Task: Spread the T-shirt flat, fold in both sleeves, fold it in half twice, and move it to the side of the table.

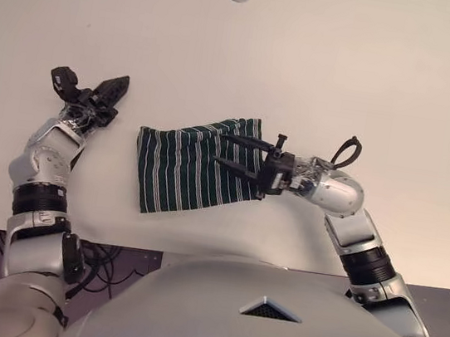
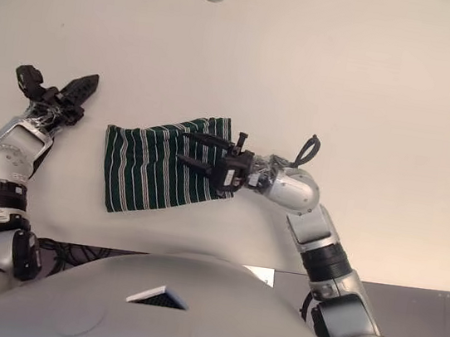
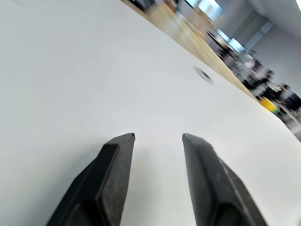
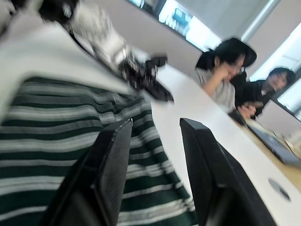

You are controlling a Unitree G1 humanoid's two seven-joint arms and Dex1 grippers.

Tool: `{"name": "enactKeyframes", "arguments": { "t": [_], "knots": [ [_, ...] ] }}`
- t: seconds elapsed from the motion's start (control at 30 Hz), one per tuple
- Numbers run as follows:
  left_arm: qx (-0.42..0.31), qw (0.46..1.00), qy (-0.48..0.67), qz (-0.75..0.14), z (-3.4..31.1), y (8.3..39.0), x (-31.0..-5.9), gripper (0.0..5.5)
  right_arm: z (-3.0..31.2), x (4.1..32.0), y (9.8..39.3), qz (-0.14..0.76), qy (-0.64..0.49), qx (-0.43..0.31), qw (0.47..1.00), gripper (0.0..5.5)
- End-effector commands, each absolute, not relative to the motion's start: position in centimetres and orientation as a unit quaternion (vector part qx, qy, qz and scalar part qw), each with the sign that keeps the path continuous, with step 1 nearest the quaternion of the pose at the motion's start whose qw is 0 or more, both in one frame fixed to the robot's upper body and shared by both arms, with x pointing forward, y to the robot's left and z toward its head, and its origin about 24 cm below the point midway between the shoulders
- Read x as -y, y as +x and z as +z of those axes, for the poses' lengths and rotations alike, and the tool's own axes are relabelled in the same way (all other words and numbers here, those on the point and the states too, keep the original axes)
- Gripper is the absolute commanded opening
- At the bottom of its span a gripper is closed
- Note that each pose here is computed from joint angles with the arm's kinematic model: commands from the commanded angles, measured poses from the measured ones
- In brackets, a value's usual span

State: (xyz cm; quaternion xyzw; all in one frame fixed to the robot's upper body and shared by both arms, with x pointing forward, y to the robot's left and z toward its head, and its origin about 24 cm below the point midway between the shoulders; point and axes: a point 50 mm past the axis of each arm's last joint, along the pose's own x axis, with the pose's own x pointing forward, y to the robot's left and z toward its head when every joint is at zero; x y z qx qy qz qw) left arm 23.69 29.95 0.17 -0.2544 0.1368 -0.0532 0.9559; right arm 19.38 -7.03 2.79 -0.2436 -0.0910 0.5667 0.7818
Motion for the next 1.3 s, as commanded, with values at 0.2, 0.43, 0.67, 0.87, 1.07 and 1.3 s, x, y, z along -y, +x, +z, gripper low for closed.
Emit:
{"name": "enactKeyframes", "arguments": {
  "t": [0.2,0.43,0.67,0.87,1.07,1.3],
  "knots": [
    [0.184,0.948,-0.259,-0.003,4.0,26.9,-22.4,1.83,-3.9,17.5,23.3,0.334,-0.33,-0.223,0.854,1.85],
    [0.186,0.948,-0.259,-0.019,2.8,28.4,-16.8,1.83,0.5,38.0,19.1,-0.199,-0.278,-0.202,0.918,1.85],
    [0.219,0.956,-0.122,-0.15,2.8,26.8,-12.9,1.83,4.7,19.0,24.2,0.005,-0.172,0.255,0.952,1.85],
    [0.226,0.959,-0.08,-0.152,2.3,26.0,-13.3,1.83,1.3,9.9,20.6,0.173,-0.185,0.278,0.927,1.85],
    [0.236,0.958,-0.054,-0.154,2.1,25.7,-13.8,1.83,0.5,9.6,20.7,0.161,-0.225,0.285,0.918,1.85],
    [0.24,0.965,-0.027,-0.1,1.7,25.4,-15.2,1.83,0.4,9.9,21.5,0.153,-0.235,0.293,0.914,1.85]
  ]
}}
